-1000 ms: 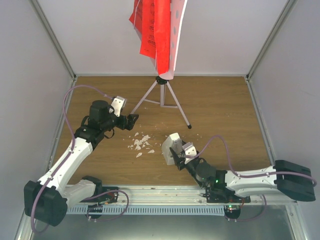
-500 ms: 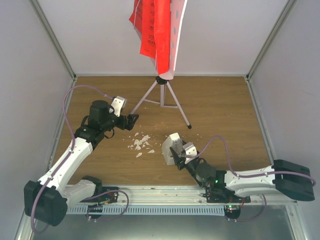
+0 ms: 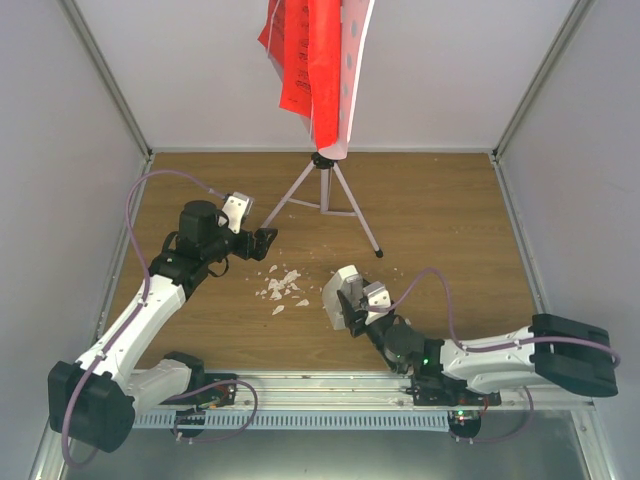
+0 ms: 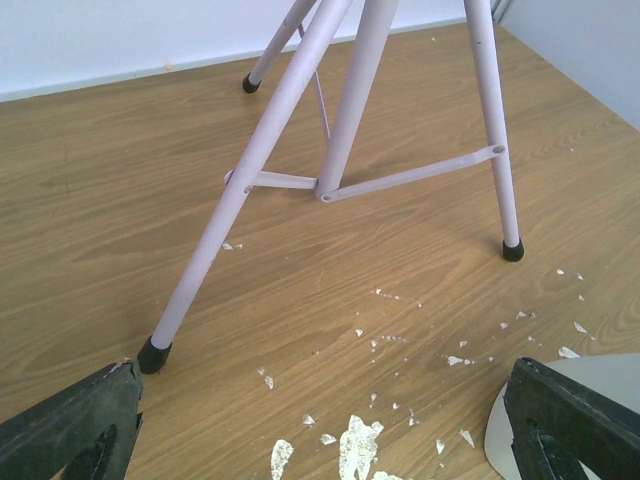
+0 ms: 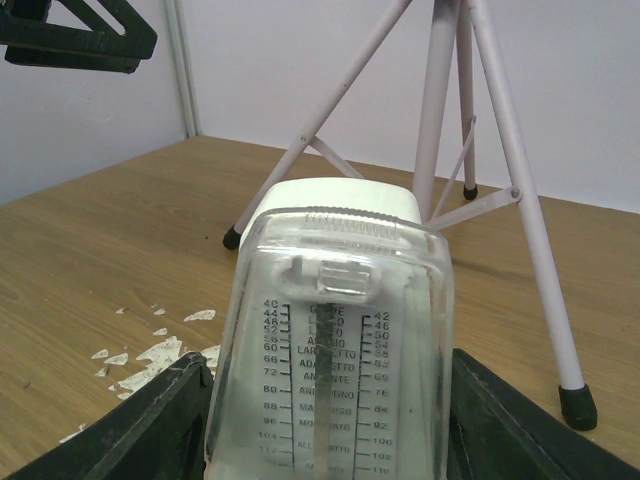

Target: Pack up the instrument practice props

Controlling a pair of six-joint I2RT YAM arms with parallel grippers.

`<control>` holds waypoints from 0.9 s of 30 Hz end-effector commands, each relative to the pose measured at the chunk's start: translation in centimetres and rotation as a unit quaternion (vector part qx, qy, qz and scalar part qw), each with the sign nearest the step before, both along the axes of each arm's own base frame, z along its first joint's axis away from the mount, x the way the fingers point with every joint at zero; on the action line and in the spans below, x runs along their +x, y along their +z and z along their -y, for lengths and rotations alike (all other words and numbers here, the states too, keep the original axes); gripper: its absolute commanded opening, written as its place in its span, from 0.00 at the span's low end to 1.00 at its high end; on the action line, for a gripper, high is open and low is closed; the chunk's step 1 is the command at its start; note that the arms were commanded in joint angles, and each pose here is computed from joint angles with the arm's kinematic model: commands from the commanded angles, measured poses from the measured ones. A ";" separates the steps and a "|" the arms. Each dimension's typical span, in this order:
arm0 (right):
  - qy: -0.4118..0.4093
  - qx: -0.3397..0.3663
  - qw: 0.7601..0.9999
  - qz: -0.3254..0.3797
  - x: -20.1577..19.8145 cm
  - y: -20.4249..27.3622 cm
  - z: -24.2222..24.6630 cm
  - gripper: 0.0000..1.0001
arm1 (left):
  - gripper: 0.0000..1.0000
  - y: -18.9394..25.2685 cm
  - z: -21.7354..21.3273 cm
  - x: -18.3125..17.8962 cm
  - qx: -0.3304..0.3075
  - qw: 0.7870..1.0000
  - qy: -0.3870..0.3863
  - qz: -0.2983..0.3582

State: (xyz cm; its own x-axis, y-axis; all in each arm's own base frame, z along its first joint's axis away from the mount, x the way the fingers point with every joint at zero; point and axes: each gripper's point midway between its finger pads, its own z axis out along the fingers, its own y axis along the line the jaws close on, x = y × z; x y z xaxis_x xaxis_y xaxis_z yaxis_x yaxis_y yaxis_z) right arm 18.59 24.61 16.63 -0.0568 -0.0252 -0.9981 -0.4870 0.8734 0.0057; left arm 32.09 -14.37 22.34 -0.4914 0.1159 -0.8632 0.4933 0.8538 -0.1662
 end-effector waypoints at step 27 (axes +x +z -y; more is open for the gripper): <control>0.028 -0.071 0.997 0.015 -0.8 -2.4 0.6 0.59 | 0.99 0.6 0.1 0.5 -0.002 1.000 -0.006 0.020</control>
State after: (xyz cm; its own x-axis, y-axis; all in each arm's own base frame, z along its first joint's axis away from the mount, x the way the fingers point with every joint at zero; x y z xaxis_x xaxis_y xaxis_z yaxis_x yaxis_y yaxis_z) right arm 17.92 24.21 16.52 0.0018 -0.0827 -0.9966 -0.5297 0.8452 -0.0711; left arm 32.06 -14.42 22.35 -0.4915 0.1160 -0.8631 0.4958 0.8521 -0.1678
